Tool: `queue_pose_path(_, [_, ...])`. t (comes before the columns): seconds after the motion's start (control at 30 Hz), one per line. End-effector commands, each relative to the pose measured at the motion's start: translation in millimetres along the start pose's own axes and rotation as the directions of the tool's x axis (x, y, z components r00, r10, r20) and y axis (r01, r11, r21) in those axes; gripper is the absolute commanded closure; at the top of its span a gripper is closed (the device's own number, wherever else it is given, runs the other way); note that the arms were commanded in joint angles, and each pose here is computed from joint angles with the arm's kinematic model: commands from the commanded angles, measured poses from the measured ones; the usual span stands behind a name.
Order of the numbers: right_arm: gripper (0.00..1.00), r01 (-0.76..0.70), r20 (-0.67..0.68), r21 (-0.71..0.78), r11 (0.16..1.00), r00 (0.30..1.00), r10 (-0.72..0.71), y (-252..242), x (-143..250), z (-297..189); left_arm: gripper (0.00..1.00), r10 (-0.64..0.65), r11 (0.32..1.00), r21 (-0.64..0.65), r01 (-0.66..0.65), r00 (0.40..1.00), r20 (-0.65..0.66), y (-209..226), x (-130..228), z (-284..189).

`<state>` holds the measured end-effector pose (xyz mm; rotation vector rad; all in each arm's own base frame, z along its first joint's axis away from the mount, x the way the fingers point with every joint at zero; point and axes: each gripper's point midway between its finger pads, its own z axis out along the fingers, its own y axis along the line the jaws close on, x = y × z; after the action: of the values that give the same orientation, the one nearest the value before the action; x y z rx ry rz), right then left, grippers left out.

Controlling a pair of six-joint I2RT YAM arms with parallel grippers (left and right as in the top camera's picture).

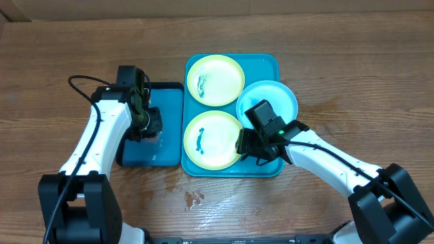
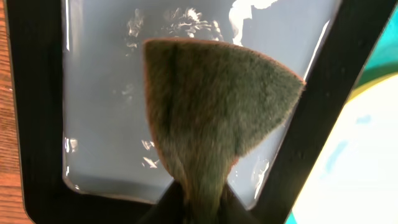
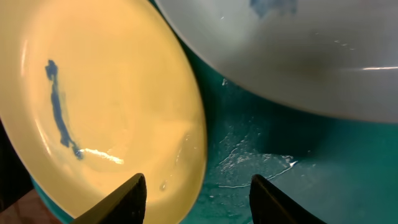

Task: Clean dirty plates on tray and stack at the side
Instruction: 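Grasp the green sponge with the left gripper and lift it from the water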

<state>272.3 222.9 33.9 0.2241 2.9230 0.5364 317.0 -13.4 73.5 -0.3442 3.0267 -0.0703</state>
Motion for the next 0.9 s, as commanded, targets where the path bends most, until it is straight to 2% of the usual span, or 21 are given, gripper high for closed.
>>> queue_pose_path(0.0, [0.45,0.015,0.036,0.058,0.998,0.999,-0.017,-11.3,-4.9,1.3,0.75,-0.003,1.000,-0.012,0.003,1.000,0.004,1.2,-1.3,3.1])
queue_pose_path(0.07, [0.44,0.026,0.028,0.055,0.998,0.999,-0.027,-11.1,-3.6,1.5,0.71,-0.015,1.000,-0.012,0.015,1.000,0.005,1.2,-1.5,3.1])
queue_pose_path(0.17, [0.43,0.043,0.016,0.052,0.998,0.999,-0.044,-10.7,-1.4,1.5,0.57,-0.014,1.000,-0.013,0.015,1.000,0.005,1.4,-1.6,3.1])
queue_pose_path(0.2, [0.40,0.043,0.015,0.054,0.998,0.999,-0.044,-11.2,-0.9,1.5,0.48,-0.014,1.000,-0.012,0.014,1.000,0.010,1.1,-2.7,3.3])
queue_pose_path(0.23, [0.37,0.044,0.014,0.054,0.998,0.999,-0.045,-11.3,-0.8,1.5,0.34,-0.014,1.000,-0.009,0.014,1.000,0.022,0.3,-5.7,3.3])
queue_pose_path(0.27, [0.36,0.059,0.011,0.050,0.997,0.998,-0.060,-10.5,-0.5,1.5,0.23,-0.014,1.000,-0.004,0.014,0.999,0.036,-0.7,-9.3,3.2])
queue_pose_path(0.3, [0.34,0.067,0.009,0.048,0.997,0.998,-0.068,-10.2,-0.1,1.5,0.21,-0.013,1.000,0.000,0.013,0.999,0.052,-1.7,-13.2,3.0])
queue_pose_path(0.37, [0.32,0.082,0.007,0.049,0.995,0.997,-0.082,-10.3,0.1,1.5,0.23,-0.013,1.000,0.010,0.012,0.996,0.089,-4.0,-22.0,3.2])
queue_pose_path(0.43, [0.31,0.091,0.006,0.051,0.995,0.996,-0.092,-10.8,0.3,1.5,0.36,-0.012,1.000,0.023,0.010,0.993,0.117,-6.5,-28.1,5.2])
queue_pose_path(0.5, [0.30,0.091,0.006,0.051,0.995,0.996,-0.091,-10.9,0.3,1.5,0.37,-0.012,1.000,0.029,0.009,0.993,0.121,-7.0,-27.3,10.0])
queue_pose_path(0.6, [0.29,0.091,0.006,0.051,0.995,0.996,-0.091,-10.8,0.3,1.5,0.45,-0.009,0.999,0.035,0.006,0.998,0.070,-6.1,-10.1,23.1])
queue_pose_path(0.7, [0.29,0.091,0.006,0.051,0.995,0.996,-0.091,-10.8,0.3,1.5,0.47,0.016,0.998,0.068,-0.017,1.000,0.010,-11.5,11.6,37.9])
queue_pose_path(0.87, [0.28,0.090,0.005,0.051,0.995,0.996,-0.091,-10.9,0.5,1.5,0.55,0.040,0.999,0.023,-0.040,0.999,-0.023,-2.1,33.9,60.3])
